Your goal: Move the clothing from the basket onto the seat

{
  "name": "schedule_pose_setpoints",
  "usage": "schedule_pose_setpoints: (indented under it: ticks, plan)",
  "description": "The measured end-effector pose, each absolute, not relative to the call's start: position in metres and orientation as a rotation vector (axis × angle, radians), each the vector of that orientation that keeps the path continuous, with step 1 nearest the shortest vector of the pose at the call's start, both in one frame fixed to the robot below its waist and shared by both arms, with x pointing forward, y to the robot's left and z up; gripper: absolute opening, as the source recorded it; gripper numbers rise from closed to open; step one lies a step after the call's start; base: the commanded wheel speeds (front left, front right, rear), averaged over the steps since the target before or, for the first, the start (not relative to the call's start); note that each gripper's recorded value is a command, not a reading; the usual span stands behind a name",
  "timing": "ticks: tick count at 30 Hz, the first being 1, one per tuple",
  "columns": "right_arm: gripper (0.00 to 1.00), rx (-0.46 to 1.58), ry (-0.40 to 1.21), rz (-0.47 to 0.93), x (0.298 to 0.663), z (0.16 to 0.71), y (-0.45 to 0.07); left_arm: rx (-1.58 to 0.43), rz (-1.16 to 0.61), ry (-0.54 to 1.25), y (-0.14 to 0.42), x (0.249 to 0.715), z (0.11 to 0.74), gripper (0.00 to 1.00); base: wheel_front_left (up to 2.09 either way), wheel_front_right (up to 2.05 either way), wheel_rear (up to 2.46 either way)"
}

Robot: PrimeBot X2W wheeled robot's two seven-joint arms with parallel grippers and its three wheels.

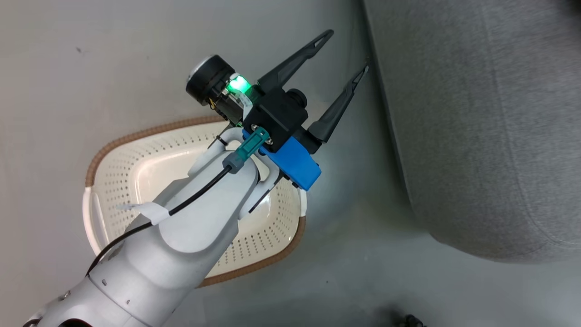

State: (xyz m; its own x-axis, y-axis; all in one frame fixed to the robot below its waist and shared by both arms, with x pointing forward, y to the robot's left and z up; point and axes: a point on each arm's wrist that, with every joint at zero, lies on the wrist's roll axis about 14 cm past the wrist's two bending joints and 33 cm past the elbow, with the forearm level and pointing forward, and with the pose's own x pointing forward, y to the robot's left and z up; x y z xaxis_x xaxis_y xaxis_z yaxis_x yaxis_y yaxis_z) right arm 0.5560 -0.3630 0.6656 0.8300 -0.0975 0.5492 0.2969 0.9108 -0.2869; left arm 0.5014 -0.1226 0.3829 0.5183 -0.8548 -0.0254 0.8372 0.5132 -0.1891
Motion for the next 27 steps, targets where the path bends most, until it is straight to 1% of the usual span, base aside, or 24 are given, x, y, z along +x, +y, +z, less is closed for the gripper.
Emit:
schedule_pose_setpoints:
  ticks: [6, 17, 22, 27]
  plan:
    - [0.0, -0.327, -0.405, -0.32, 0.559, 0.608, -0.408, -0.185, -1.02, 0.168, -0.122, 0.5, 0.355, 1.0, 0.0, 0.0, 0.0]
    - [0.0, -0.239, -0.048, -0.422, 0.528, 0.481, -0.438, -0.179, -1.028, 0.165, -0.121, 0.502, 0.352, 1.0, 0.0, 0.0, 0.0]
    - [0.0, -0.215, 0.051, -0.459, 0.515, 0.448, -0.448, -0.174, -1.02, 0.169, -0.118, 0.503, 0.35, 1.0, 0.0, 0.0, 0.0]
    - [0.0, -0.201, 0.062, -0.474, 0.511, 0.444, -0.447, -0.165, -1.014, 0.163, -0.116, 0.504, 0.355, 1.0, 0.0, 0.0, 0.0]
